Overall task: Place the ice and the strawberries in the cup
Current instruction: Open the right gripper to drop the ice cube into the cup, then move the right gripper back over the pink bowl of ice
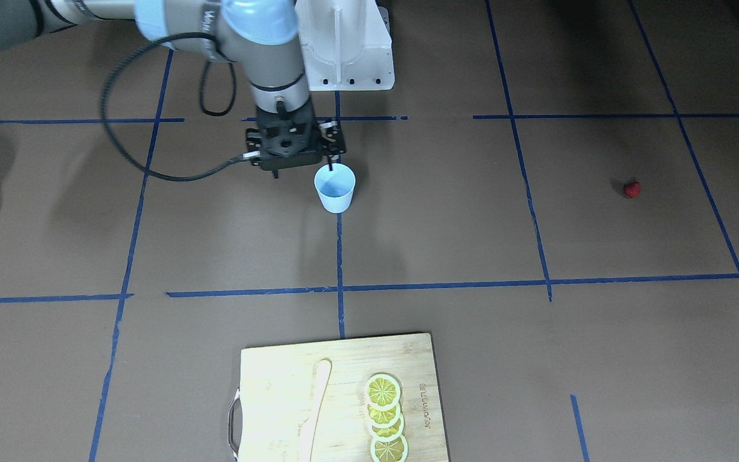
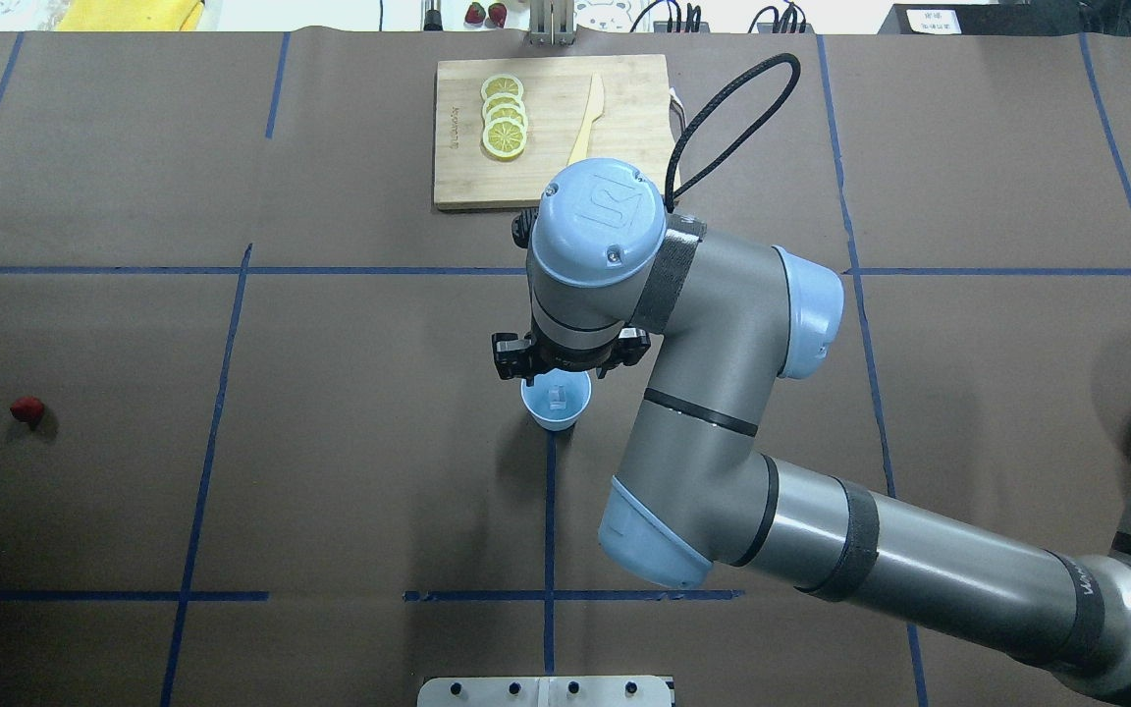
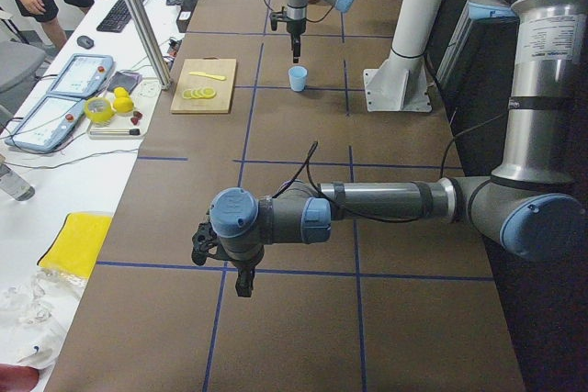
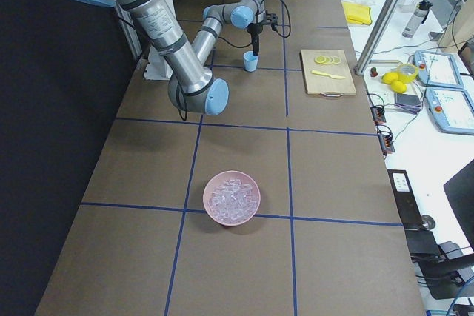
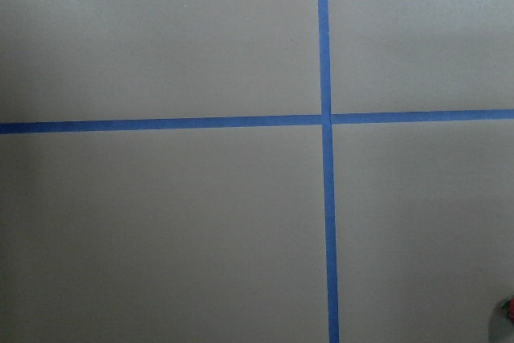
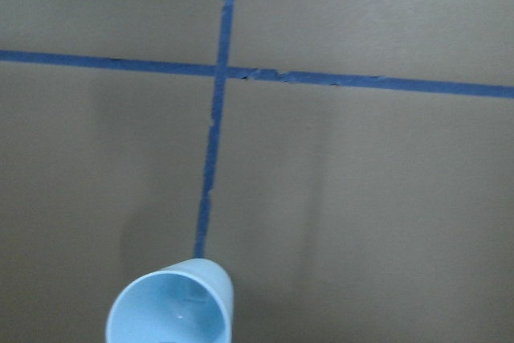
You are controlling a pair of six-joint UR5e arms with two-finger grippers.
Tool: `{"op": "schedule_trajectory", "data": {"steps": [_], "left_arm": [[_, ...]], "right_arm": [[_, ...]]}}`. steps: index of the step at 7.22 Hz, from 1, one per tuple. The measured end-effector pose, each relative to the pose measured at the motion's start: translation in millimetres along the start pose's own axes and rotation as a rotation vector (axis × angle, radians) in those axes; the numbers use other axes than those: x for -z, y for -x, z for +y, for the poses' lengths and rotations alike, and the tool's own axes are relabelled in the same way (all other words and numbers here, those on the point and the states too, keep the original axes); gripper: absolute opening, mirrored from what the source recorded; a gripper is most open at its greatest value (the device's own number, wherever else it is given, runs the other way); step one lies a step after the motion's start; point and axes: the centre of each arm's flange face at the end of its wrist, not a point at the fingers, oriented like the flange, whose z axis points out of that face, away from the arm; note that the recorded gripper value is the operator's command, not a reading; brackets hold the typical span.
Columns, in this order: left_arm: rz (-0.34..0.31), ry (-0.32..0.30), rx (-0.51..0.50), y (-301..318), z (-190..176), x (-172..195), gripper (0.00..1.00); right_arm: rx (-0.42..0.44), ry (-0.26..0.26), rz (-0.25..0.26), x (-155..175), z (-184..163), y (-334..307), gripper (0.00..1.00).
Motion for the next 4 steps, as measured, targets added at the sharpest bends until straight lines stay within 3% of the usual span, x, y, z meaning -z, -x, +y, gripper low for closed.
{"op": "schedule_trajectory", "data": {"steps": [2,4], "left_arm": [[0.0,-0.003,-0.003,-1.3,-0.4,1.2,1.0],[-0.001,-0.01,-0.01,-5.2,-0.2,4.7,1.0]], "right_arm": [[-0.021,-0.031,0.047,27.2,-14.5,-79.7,1.0],[0.066,-0.043,0.102,50.5,0.0,-170.3,1.0]]}}
